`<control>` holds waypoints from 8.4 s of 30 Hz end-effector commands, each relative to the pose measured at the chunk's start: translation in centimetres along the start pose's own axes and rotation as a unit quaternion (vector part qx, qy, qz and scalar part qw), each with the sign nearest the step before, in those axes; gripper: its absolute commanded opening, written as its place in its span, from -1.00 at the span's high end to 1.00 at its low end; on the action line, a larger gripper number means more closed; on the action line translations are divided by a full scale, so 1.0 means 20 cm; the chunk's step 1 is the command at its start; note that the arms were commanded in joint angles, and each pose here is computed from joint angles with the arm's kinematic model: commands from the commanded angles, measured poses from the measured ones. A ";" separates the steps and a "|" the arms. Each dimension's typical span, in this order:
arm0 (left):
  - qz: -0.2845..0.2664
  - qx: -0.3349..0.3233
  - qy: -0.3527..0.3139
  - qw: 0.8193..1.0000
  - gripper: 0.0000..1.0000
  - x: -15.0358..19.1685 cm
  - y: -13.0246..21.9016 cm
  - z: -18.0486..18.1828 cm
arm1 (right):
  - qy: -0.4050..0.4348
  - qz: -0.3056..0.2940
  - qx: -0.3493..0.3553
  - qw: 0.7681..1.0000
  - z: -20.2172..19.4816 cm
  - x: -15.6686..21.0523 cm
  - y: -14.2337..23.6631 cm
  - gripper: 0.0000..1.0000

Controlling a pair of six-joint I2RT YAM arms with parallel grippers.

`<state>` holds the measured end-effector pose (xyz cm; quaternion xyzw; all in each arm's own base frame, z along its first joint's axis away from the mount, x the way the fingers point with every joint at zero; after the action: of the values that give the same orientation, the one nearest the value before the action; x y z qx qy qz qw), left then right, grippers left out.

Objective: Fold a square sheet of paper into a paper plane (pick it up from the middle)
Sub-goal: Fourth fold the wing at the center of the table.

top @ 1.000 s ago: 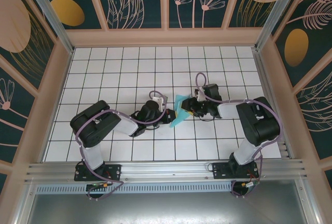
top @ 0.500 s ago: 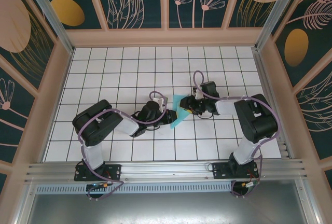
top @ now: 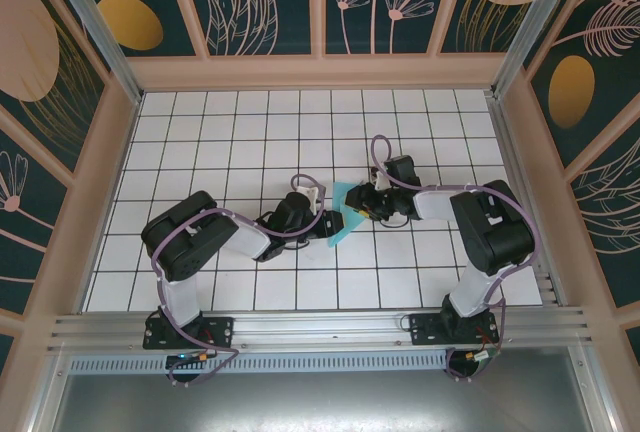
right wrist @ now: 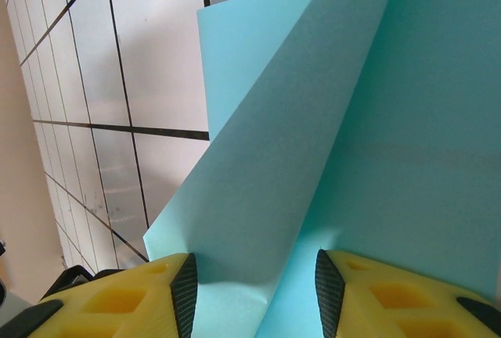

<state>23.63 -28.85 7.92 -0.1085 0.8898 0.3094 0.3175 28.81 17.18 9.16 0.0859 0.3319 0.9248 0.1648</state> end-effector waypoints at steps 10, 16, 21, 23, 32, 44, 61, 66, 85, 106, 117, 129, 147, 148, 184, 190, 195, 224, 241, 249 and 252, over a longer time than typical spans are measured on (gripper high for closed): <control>-0.026 -0.001 -0.092 0.995 0.42 -0.07 0.05 -0.05 | 0.007 -0.021 -0.069 0.997 0.13 0.08 0.17 -0.14; -0.026 0.033 -0.130 0.991 0.32 -0.09 0.04 -0.08 | -0.053 -0.011 -0.036 0.998 0.11 0.06 0.16 -0.34; -0.019 0.037 -0.151 0.988 0.24 -0.08 0.04 -0.09 | -0.082 -0.003 -0.011 0.997 0.11 0.05 0.14 -0.37; -0.014 0.035 -0.157 0.987 0.21 -0.08 0.03 -0.09 | -0.090 -0.004 0.001 0.996 0.11 0.04 0.14 -0.37; -0.009 0.020 -0.172 0.985 0.17 -0.07 0.03 -0.08 | -0.126 0.005 0.041 0.991 0.07 0.01 0.09 0.16; -0.036 -0.018 -0.194 0.980 0.10 -0.08 0.12 -0.11 | -0.160 -0.008 0.026 0.987 0.11 -0.01 0.10 0.99; 0.003 -0.128 -0.321 0.938 0.03 0.04 -0.01 -0.18 | -0.229 -0.023 0.024 0.973 0.13 -0.02 0.12 1.00; 0.010 -0.155 -0.340 0.928 0.08 0.07 -0.06 -0.16 | -0.238 -0.013 0.026 0.971 0.12 -0.01 0.11 1.00; -0.004 -0.177 -0.365 0.914 0.77 0.07 -0.01 -0.13 | -0.208 -0.026 0.038 0.977 0.13 -0.04 0.16 0.22; -0.012 -0.115 -0.216 0.970 0.99 0.09 0.03 -0.16 | -0.001 -0.049 -0.036 0.998 0.05 0.06 0.27 -0.09; -0.030 -0.088 -0.149 0.984 1.00 0.07 0.08 -0.10 | 0.024 -0.020 -0.031 0.999 0.05 0.06 0.13 0.04; -0.041 -0.058 -0.101 0.992 1.00 0.08 0.10 -0.07 | 0.025 0.006 -0.015 1.000 0.06 0.05 0.03 0.07; -0.023 -0.041 -0.081 0.996 0.87 0.10 0.07 -0.05 | 0.009 0.011 0.041 0.999 -0.02 0.04 -0.05 0.05; -0.022 -0.039 -0.081 0.996 0.83 0.10 0.07 -0.05 | 0.009 0.011 0.047 0.999 -0.03 0.05 -0.06 0.06; -0.045 -0.009 -0.054 0.997 0.54 -0.06 0.13 -0.16 | -0.012 -0.004 0.224 0.974 -0.20 0.08 -0.16 -0.07; -0.014 -0.035 -0.049 0.998 0.63 -0.02 0.06 -0.10 | -0.013 -0.002 0.233 0.972 -0.21 0.08 -0.17 -0.08; -0.003 -0.051 -0.039 0.998 0.65 0.00 0.04 -0.07 | -0.012 0.002 0.234 0.972 -0.22 0.09 -0.18 -0.08; 0.013 -0.094 -0.024 0.995 0.77 0.03 0.02 -0.01 | -0.011 0.006 0.237 0.971 -0.23 0.10 -0.18 0.02; 0.019 -0.099 -0.019 0.995 0.79 0.04 0.01 0.00 | -0.018 0.012 0.301 0.953 -0.33 0.11 -0.23 0.15; 0.026 -0.115 -0.012 0.993 0.82 0.06 0.00 0.02 | -0.020 0.014 0.326 0.945 -0.36 0.12 -0.25 0.19; 0.029 -0.119 -0.010 0.992 0.83 0.06 0.00 0.03 | -0.019 0.015 0.334 0.942 -0.38 0.12 -0.25 0.18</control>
<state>22.67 -28.73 7.57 -0.1155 0.8508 0.4017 0.3184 29.70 20.56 8.48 0.0950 0.4654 0.8677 0.1463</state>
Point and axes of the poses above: each hand's point on the last joint's axis, 136 mm out from that joint toward the fingers, its own y axis back along the fingers, its own z axis along the line the jaws close on, x = y × z, the point moved 9 cm from there along y, back along the fingers, and after that the axes turned 15 degrees about -y, right-handed, at the moved point
